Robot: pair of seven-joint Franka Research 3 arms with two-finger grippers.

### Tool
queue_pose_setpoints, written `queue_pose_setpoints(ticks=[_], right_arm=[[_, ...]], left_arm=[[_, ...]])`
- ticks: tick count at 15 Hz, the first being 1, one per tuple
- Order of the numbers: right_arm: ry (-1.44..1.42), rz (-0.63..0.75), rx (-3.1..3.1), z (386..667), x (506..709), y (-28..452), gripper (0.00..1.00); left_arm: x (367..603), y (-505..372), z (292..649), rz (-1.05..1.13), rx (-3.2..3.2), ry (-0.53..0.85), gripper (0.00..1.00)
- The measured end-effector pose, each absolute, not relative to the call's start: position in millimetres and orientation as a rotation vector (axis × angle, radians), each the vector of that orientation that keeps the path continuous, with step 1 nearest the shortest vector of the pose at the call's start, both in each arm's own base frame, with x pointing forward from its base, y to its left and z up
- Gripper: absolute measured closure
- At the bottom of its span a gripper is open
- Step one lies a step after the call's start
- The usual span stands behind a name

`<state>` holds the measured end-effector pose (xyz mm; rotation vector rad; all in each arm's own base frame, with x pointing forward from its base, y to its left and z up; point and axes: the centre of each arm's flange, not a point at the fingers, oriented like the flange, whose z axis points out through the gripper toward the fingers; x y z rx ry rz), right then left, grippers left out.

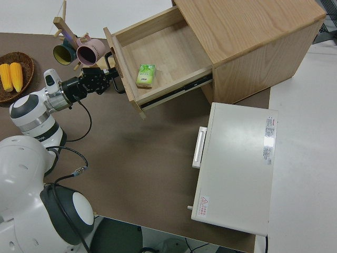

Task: Slide drawer open with right arm
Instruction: 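Open the right gripper and release the drawer handle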

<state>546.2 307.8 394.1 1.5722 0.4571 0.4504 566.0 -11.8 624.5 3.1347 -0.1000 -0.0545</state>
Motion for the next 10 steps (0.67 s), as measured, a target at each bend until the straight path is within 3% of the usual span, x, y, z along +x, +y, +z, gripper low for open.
queue_pose_setpoints(ticks=[7, 8, 10], right_arm=[[0.439, 0.438, 1.567, 391.2, 549.8, 313.0, 0.81], [0.44, 0.442, 1.568, 391.5, 550.3, 314.5, 0.77], [0.438, 0.45, 1.572, 394.4, 551.5, 318.2, 0.58]], left_arm=[[566.0, -11.8, 624.5, -0.054, 3.135, -0.1, 0.0], [566.0, -11.8, 624.5, -0.054, 3.135, -0.1, 0.0], [566.0, -11.8, 624.5, -0.054, 3.135, -0.1, 0.0]])
